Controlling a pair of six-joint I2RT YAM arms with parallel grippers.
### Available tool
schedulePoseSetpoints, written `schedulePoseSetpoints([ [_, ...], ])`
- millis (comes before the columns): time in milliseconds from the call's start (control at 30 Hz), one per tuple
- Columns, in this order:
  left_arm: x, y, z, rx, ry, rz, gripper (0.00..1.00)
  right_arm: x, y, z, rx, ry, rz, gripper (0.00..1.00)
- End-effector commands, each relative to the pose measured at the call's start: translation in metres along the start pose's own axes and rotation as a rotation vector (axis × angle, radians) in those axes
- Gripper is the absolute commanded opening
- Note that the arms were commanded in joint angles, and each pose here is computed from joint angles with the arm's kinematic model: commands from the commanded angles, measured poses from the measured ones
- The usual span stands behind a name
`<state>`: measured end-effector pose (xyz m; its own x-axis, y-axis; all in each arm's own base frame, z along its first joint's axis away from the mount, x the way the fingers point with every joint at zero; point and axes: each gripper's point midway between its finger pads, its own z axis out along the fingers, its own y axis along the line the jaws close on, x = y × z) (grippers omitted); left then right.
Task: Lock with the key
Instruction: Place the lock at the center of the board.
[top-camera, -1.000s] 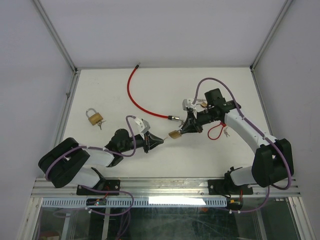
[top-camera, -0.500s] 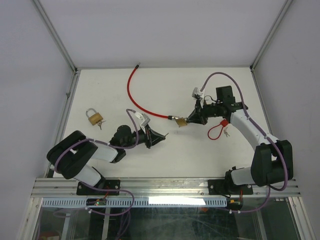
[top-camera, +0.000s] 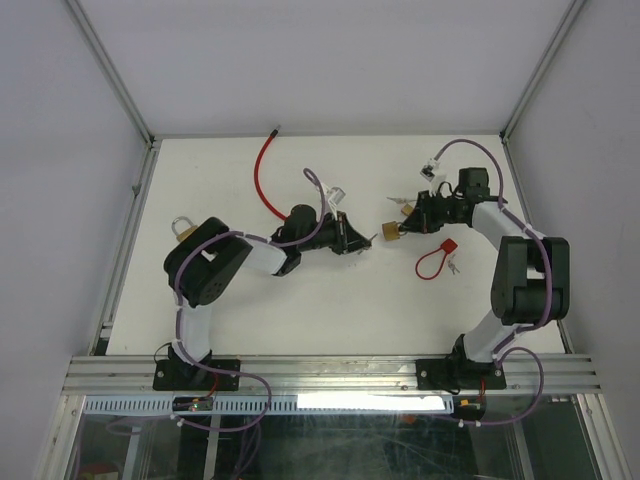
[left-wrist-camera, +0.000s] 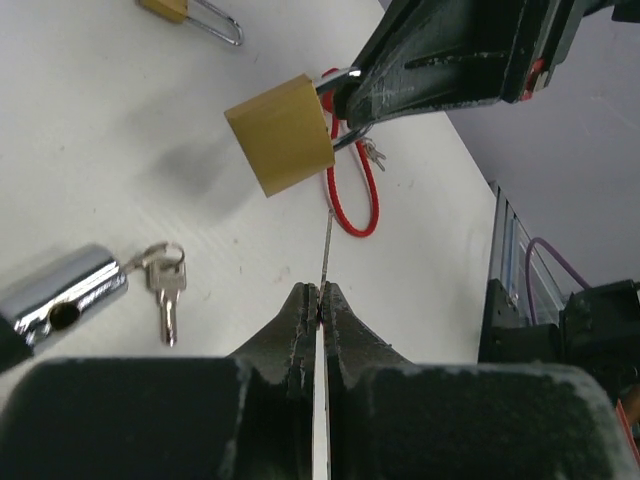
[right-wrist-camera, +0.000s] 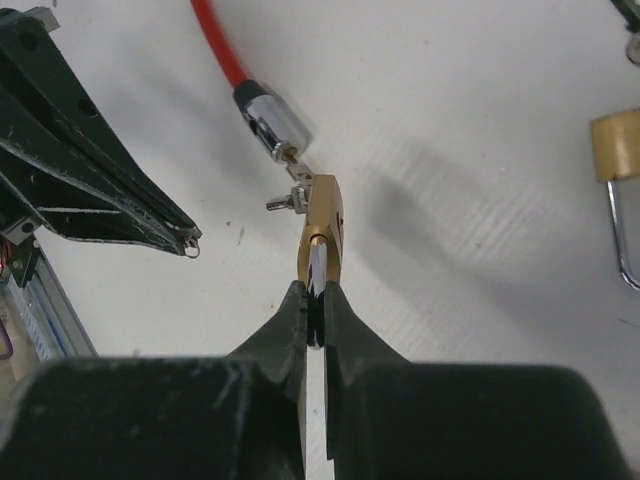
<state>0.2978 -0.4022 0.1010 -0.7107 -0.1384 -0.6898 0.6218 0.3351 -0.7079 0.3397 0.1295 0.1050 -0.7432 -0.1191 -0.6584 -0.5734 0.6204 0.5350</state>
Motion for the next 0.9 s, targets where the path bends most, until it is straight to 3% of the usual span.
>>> schedulePoseSetpoints([
  [0,-0.012,-0.006,0.039,-0.018,0.007,-0.01,0.0,-0.026,-0.007,-0.012,0.038,-0.05,0.029,0.0],
  [333,-0.017,0.019,0.098,-0.156,0.019,-0.015,0.0,-0.009,-0.044,-0.012,0.11,0.01,0.119,0.0],
  [667,-0.022,0.048,0.107,-0.288,-0.011,0.002,0.03,0.0,-0.064,-0.012,0.183,0.04,0.136,0.16],
  [867,-0.018,0.052,0.111,-0.292,0.008,0.002,0.11,0.0,-0.068,-0.014,0.203,0.045,0.139,0.24],
])
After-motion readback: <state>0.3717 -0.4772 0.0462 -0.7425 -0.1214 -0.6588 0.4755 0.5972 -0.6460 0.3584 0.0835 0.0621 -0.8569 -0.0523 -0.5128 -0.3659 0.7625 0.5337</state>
